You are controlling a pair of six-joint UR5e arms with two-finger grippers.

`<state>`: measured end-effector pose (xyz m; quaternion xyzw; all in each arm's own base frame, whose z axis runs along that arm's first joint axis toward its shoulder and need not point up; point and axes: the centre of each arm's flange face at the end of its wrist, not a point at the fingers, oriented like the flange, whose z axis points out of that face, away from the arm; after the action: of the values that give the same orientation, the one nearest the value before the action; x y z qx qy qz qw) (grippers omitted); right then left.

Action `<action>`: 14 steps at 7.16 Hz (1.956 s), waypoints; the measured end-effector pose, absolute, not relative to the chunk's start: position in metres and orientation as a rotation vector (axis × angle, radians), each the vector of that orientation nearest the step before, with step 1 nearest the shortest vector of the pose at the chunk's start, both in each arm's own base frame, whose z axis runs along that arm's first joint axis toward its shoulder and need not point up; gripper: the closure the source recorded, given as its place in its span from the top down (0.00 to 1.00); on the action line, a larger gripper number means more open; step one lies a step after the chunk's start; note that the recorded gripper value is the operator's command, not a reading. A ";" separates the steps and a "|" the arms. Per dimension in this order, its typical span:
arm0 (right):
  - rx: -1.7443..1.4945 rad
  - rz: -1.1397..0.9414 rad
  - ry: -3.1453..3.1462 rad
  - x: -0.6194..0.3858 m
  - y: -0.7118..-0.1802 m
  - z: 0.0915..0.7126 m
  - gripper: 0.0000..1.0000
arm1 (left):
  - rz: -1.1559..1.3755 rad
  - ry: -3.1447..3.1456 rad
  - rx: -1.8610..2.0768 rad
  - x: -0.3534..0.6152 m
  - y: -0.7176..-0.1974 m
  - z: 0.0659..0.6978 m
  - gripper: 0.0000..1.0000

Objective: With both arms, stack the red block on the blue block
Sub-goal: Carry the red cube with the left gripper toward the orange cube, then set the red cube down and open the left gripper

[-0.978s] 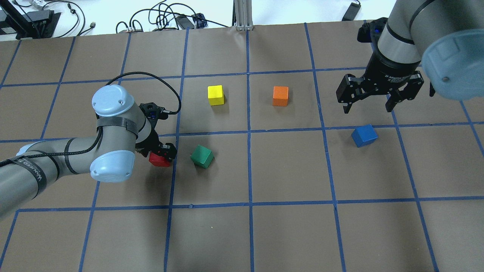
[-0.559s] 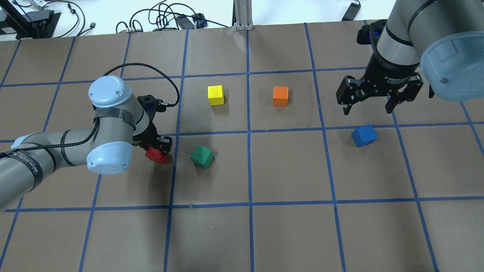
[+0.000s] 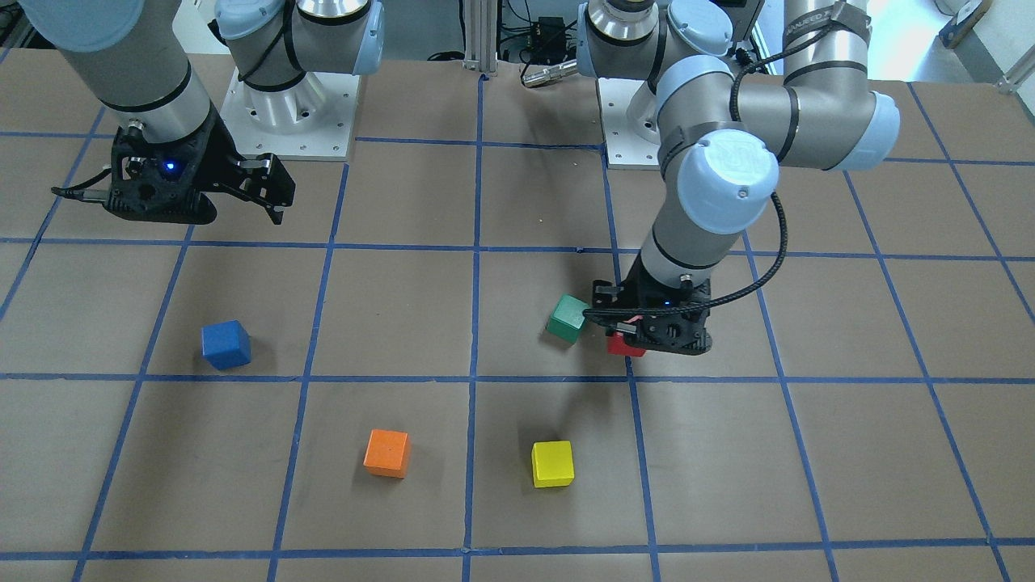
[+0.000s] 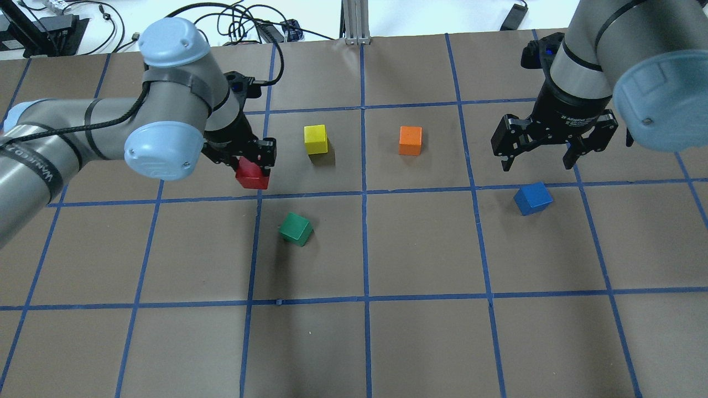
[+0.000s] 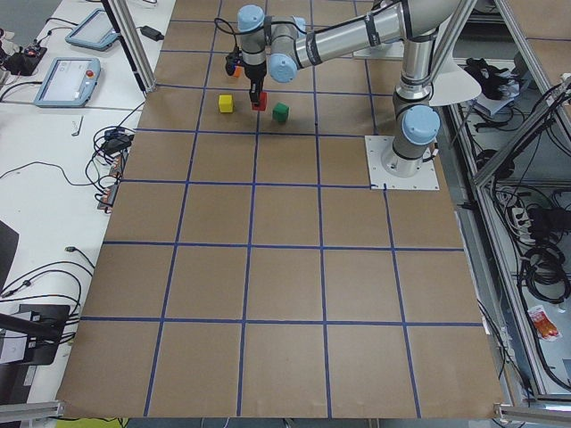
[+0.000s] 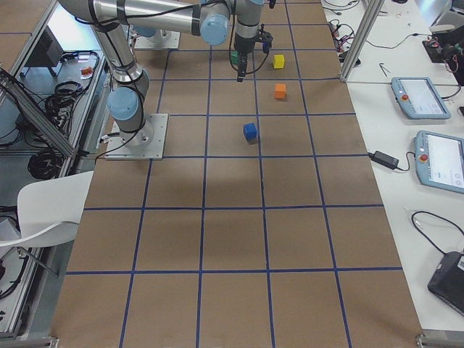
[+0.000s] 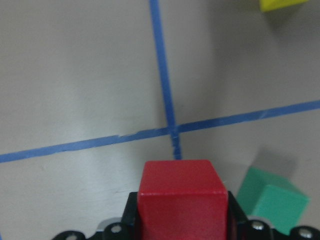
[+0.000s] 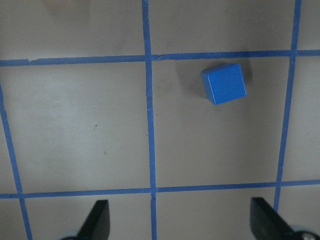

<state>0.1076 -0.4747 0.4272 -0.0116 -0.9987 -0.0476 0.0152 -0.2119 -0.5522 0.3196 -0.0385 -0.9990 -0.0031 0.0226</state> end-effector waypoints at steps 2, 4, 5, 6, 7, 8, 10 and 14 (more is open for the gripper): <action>-0.038 -0.149 -3.107 0.107 -0.475 0.426 1.00 | -0.001 -3.083 -0.079 -0.301 -0.554 0.307 0.00; -0.038 -0.150 -3.106 0.107 -0.475 0.426 1.00 | -0.005 -3.089 -0.107 -0.355 -0.550 0.271 0.00; -0.036 -0.151 -3.106 0.107 -0.475 0.426 1.00 | -0.008 -3.091 -0.095 -0.365 -0.552 0.250 0.00; -0.035 -0.153 -3.106 0.107 -0.475 0.425 1.00 | -0.007 -3.092 -0.090 -0.370 -0.555 0.237 0.00; -0.034 -0.154 -3.106 0.107 -0.475 0.425 1.00 | -0.006 -3.092 -0.088 -0.372 -0.557 0.227 0.42; -0.034 -0.155 -3.106 0.107 -0.475 0.425 1.00 | -0.013 -3.093 -0.094 -0.373 -0.558 0.217 0.77; -0.037 -0.148 -3.091 0.105 -0.473 0.428 1.00 | -0.020 -3.101 -0.095 -0.374 -0.559 0.209 1.00; -0.035 -0.117 -3.074 0.104 -0.471 0.433 1.00 | 0.079 -3.092 -0.101 -0.342 -0.583 0.304 1.00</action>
<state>0.1037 -0.4708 0.4332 -0.0115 -0.9987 -0.0381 0.0325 -0.3424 -0.5832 0.3040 -0.0325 -0.9989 0.0256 0.0235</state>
